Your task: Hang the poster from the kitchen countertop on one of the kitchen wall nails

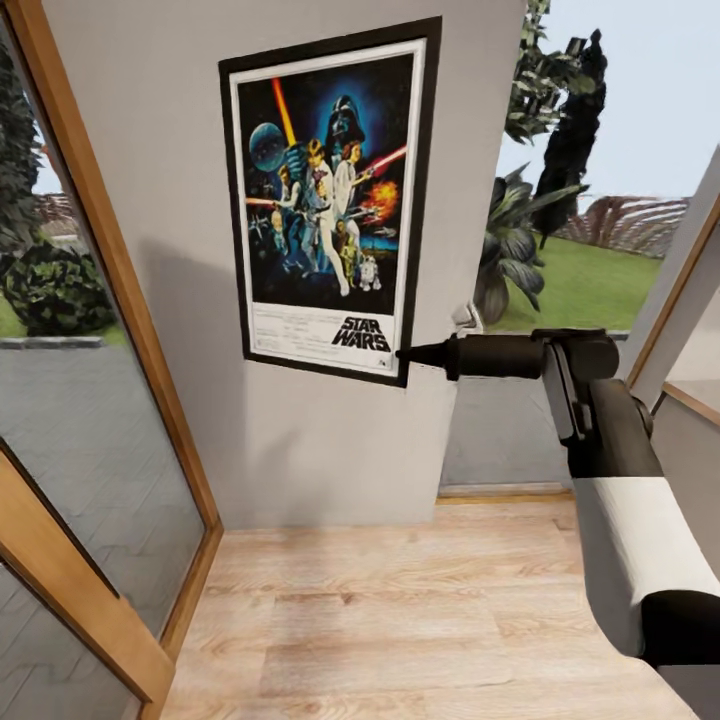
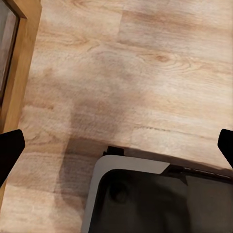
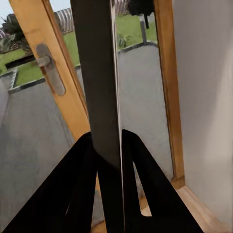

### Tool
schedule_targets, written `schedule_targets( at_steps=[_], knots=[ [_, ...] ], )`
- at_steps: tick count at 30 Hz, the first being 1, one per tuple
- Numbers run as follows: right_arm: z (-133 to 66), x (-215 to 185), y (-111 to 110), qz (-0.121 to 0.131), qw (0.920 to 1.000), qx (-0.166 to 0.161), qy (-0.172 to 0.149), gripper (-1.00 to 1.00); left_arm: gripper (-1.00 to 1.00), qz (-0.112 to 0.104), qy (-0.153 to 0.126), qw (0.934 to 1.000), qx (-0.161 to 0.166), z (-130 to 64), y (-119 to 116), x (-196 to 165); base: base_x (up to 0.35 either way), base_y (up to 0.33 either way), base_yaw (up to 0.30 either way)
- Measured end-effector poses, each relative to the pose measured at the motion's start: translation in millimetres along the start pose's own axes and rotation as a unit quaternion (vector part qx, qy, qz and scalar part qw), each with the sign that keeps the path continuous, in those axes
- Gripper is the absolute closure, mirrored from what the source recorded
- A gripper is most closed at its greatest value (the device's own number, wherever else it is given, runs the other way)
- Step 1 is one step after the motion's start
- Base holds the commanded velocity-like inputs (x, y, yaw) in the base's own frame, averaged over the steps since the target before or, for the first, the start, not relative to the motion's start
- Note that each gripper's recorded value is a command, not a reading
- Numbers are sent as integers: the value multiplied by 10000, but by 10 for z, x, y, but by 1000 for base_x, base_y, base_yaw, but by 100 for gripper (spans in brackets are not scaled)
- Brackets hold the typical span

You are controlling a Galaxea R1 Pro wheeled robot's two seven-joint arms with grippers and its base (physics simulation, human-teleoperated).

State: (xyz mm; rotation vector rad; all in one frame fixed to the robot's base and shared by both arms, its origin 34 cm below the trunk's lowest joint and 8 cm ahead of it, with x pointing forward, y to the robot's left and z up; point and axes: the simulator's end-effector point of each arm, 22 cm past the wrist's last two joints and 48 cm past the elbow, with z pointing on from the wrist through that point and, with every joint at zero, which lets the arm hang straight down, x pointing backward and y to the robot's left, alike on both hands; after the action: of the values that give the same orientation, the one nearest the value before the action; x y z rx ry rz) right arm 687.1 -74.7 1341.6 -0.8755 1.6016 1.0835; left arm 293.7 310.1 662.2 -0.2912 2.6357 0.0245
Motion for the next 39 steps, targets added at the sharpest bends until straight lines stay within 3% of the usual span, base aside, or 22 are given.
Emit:
schedule_targets(
  at_steps=[5, 16, 25, 29, 39],
  knots=[
    [5, -83, -47, 79, 9999, -101, 7, 100, -100, -2, -1, 10000, -1, 1, 0, -1, 0, 0, 0],
    [-42, -88, -26, -204, 9994, -276, -45, 100, -100, 0, -3, 10000, -8, 1, 11, -4, 0, 0, 0],
    [-76, -7, -105, -106, 9995, -294, 0, 100, -100, -1, -3, 10000, -8, 1, 12, -4, 0, 0, 0],
    [-61, 76, -187, 123, 9993, -361, 39, 100, -100, -1, -2, 10000, -8, 1, 12, -4, 0, 0, 0],
    [-51, 31, -213, 117, 9983, -572, 9, 100, -100, -1, -3, 10000, -8, 1, 12, -4, 0, 0, 0]
  ],
)
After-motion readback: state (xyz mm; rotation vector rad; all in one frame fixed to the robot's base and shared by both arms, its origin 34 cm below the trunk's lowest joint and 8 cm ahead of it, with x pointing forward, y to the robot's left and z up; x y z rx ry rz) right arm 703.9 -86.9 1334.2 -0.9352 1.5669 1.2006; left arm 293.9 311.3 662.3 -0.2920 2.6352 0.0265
